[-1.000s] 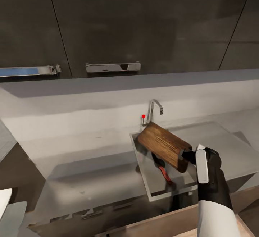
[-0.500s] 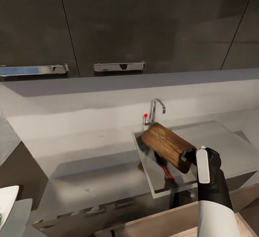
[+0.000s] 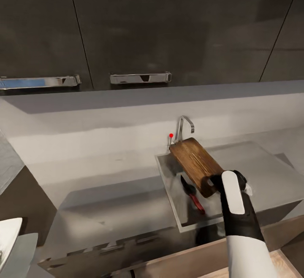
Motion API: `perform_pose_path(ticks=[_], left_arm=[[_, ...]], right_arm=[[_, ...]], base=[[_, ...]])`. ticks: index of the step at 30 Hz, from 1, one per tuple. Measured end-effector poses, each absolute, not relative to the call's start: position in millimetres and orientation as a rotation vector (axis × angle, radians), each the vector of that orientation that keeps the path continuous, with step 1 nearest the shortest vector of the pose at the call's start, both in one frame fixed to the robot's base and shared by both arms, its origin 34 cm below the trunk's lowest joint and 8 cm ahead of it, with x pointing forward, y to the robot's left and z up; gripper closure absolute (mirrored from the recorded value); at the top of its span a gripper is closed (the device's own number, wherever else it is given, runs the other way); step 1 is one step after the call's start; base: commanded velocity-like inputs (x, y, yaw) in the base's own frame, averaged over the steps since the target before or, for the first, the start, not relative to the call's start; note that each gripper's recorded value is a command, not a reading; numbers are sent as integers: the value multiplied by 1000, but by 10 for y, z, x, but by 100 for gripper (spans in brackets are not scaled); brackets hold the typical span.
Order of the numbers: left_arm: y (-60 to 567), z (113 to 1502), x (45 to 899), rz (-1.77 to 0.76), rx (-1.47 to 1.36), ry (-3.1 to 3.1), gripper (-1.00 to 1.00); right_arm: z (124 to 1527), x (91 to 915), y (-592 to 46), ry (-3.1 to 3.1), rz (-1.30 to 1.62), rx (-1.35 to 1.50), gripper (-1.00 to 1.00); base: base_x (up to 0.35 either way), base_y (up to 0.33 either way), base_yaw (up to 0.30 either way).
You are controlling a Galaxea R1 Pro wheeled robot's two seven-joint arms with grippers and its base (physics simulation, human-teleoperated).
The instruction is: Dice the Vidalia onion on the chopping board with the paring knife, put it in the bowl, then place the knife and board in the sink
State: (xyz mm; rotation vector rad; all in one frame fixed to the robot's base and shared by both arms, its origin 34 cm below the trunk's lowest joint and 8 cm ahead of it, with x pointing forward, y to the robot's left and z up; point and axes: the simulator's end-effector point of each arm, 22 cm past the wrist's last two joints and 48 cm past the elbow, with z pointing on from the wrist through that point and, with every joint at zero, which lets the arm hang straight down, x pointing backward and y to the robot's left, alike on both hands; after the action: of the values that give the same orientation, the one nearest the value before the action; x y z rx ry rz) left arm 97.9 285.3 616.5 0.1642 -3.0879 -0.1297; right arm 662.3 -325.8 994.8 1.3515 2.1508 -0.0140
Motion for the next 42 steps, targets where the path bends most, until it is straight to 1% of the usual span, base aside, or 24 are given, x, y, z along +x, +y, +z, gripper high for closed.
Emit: perform_pose_path(ticks=[8,12,25,42], left_arm=[[2858,6165,979,-131,164,-3088,-100],[2854,6165,979,-130,164,-3088,-100],[2862,6165,979,-131,164,-3088,-100],[2862,6165,979,-132,164,-3088,-100]], right_arm=[[10034,6634,-2722,2117,7,1422,100],[10031,6620,-2672,2117,0,1428,100],[9847,6550,-2666,2160,-41,1443,100],[9573,6378,-2931,2158,-77,1593,100]], base=[[0,0,0],[0,0,0],[0,0,0],[0,0,0]])
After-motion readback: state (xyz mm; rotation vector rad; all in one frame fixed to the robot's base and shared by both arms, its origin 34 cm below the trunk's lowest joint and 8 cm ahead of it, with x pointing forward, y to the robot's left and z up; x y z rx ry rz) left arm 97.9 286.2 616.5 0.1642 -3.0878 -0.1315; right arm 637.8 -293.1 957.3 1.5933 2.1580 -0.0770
